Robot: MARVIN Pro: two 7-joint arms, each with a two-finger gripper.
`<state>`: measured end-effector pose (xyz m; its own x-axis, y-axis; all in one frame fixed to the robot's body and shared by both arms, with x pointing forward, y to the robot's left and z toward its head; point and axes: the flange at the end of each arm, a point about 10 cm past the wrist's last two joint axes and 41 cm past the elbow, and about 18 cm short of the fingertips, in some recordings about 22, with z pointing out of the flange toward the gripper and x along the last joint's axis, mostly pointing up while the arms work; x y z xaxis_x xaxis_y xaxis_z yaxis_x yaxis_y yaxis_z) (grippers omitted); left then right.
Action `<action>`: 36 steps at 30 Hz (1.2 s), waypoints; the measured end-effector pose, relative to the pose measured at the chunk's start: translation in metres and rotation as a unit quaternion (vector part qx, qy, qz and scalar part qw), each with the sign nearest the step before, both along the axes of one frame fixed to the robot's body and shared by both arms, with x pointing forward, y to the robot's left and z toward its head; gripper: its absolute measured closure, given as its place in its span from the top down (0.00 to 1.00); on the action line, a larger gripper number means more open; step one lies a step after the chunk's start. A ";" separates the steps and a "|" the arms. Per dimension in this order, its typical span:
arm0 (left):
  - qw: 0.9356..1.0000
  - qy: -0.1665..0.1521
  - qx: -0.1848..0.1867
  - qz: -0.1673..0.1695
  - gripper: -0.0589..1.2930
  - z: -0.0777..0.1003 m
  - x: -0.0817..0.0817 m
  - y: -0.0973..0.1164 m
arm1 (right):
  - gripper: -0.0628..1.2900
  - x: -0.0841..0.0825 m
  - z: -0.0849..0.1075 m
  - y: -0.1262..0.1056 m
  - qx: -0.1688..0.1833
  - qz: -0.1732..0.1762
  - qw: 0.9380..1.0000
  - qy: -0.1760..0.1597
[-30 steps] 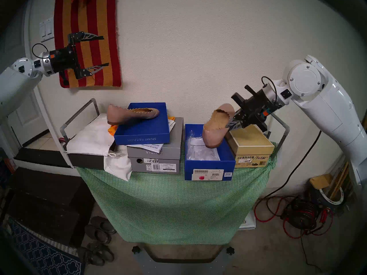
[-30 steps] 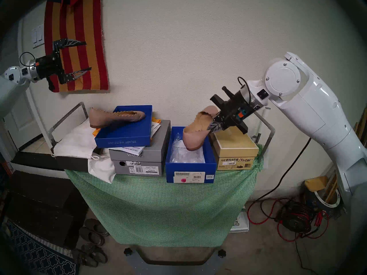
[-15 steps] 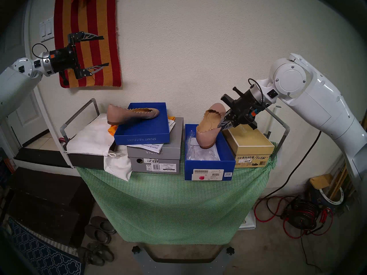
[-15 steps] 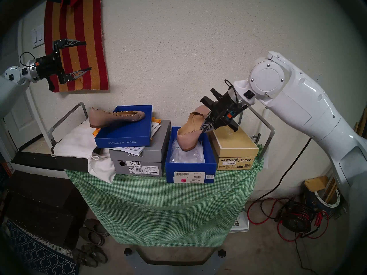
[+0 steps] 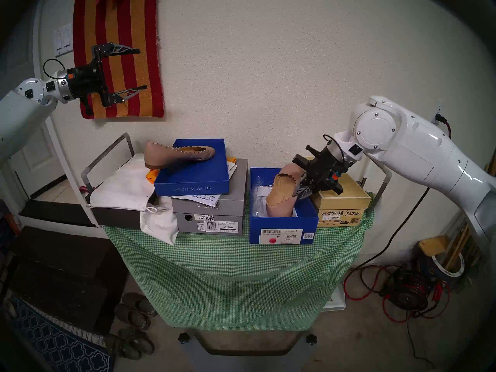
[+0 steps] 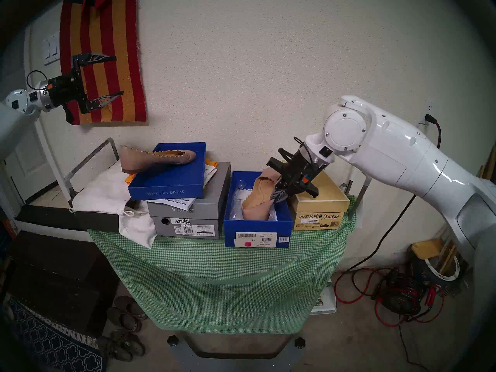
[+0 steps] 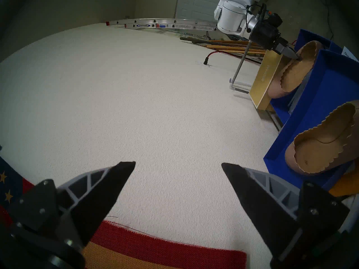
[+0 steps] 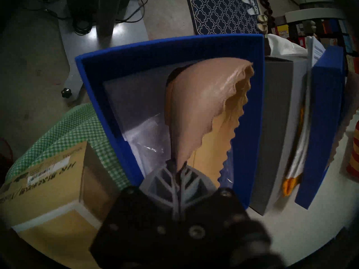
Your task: Put shoes into shoe box
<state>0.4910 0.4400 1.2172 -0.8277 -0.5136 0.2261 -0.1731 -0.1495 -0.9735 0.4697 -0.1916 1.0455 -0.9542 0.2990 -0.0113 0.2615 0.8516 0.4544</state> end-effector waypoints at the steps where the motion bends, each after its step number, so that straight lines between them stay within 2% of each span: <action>1: 1.000 0.000 0.000 0.000 0.98 0.000 0.000 0.000 | 0.03 0.000 -0.003 -0.001 -0.002 0.001 1.000 0.003; 15: 1.000 0.000 0.000 0.000 0.98 0.000 0.000 0.000 | 0.04 0.005 -0.011 -0.011 -0.015 0.011 1.000 0.017; 16: 1.000 0.000 0.000 0.000 0.98 0.000 0.000 0.000 | 0.12 0.006 -0.012 -0.013 -0.016 0.011 1.000 0.019; 18: 1.000 0.000 0.000 0.000 0.98 0.000 0.000 0.000 | 0.21 0.007 -0.010 -0.014 -0.016 0.012 1.000 0.019; 20: 1.000 0.000 0.000 0.000 0.98 0.000 0.000 0.000 | 0.26 0.008 -0.008 -0.014 -0.015 0.013 1.000 0.019; 24: 1.000 0.000 0.000 0.000 0.98 0.000 0.000 0.000 | 0.31 0.010 -0.001 -0.015 -0.012 0.015 1.000 0.017; 26: 1.000 0.000 0.000 0.000 0.98 0.000 0.000 0.000 | 0.43 0.012 0.005 -0.016 -0.009 0.015 1.000 0.016; 35: 1.000 0.000 0.000 0.000 0.98 0.000 0.000 0.000 | 0.58 0.020 0.027 -0.022 0.000 0.007 1.000 0.008; 36: 1.000 0.000 0.000 0.000 0.98 0.000 0.000 0.000 | 0.62 0.021 0.029 -0.022 0.000 0.005 1.000 0.007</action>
<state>0.4910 0.4399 1.2172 -0.8277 -0.5136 0.2261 -0.1731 -0.1496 -0.9735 0.4902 -0.2140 1.0749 -0.9574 0.2887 0.0018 0.2583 0.8540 0.4516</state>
